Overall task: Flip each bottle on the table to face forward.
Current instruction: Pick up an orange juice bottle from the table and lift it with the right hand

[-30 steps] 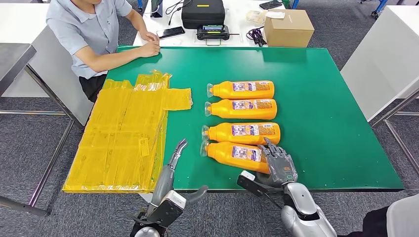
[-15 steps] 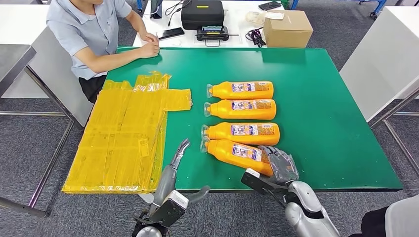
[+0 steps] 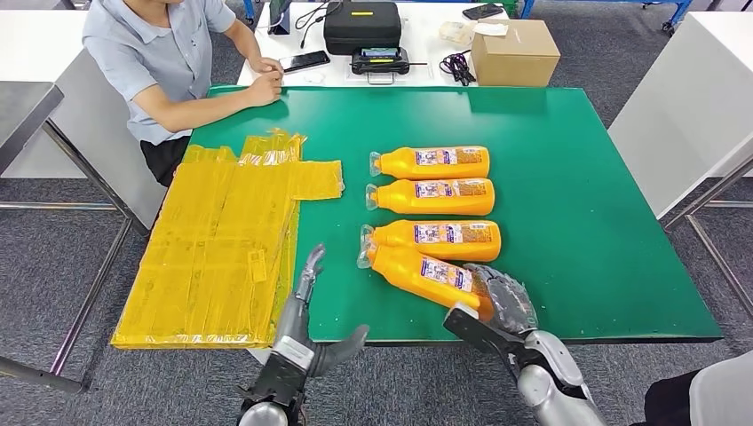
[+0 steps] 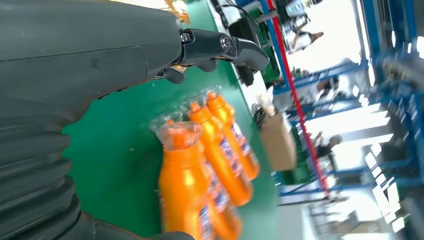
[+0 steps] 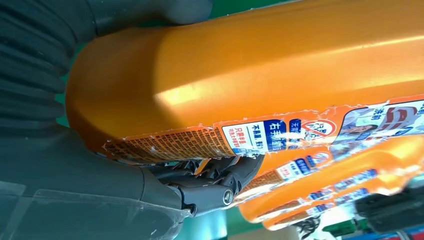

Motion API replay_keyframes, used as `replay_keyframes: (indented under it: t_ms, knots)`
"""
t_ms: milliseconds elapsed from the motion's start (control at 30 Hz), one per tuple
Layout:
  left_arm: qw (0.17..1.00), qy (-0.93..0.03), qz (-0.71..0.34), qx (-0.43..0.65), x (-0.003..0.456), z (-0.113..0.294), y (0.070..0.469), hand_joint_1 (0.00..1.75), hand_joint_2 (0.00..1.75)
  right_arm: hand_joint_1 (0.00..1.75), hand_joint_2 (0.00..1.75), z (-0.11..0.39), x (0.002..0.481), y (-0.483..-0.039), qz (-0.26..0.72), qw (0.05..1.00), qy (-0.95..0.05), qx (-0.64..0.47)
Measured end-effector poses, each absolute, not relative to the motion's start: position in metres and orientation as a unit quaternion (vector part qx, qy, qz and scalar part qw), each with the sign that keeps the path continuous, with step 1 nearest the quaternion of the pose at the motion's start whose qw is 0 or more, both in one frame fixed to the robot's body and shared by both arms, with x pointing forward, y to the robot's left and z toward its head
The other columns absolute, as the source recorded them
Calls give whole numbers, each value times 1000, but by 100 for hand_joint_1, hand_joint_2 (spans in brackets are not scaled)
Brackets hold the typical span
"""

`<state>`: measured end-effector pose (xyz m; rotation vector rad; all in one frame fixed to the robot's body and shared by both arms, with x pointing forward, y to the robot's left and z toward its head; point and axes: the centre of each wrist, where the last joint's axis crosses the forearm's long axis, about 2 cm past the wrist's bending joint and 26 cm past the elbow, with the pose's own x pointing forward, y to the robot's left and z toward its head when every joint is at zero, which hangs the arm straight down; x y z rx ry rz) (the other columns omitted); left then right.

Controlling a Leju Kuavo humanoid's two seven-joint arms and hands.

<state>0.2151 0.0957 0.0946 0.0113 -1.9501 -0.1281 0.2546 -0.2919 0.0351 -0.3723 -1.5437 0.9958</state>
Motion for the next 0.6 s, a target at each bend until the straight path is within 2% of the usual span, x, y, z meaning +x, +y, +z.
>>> replay_keyframes:
  t_ms: [200, 400, 600]
  knots:
    - [570, -822, -9, -21, 217, 97, 93, 0, 175, 175, 175, 34, 248, -286, 404, 592, -684, -131]
    - [628, -760, 117, -119, 216, 94, 91, 0, 175, 175, 175, 37, 243, -273, 349, 592, -722, -80]
    - [671, -681, 168, -238, 214, 85, 90, 0, 175, 175, 175, 42, 245, -255, 290, 581, -760, -16]
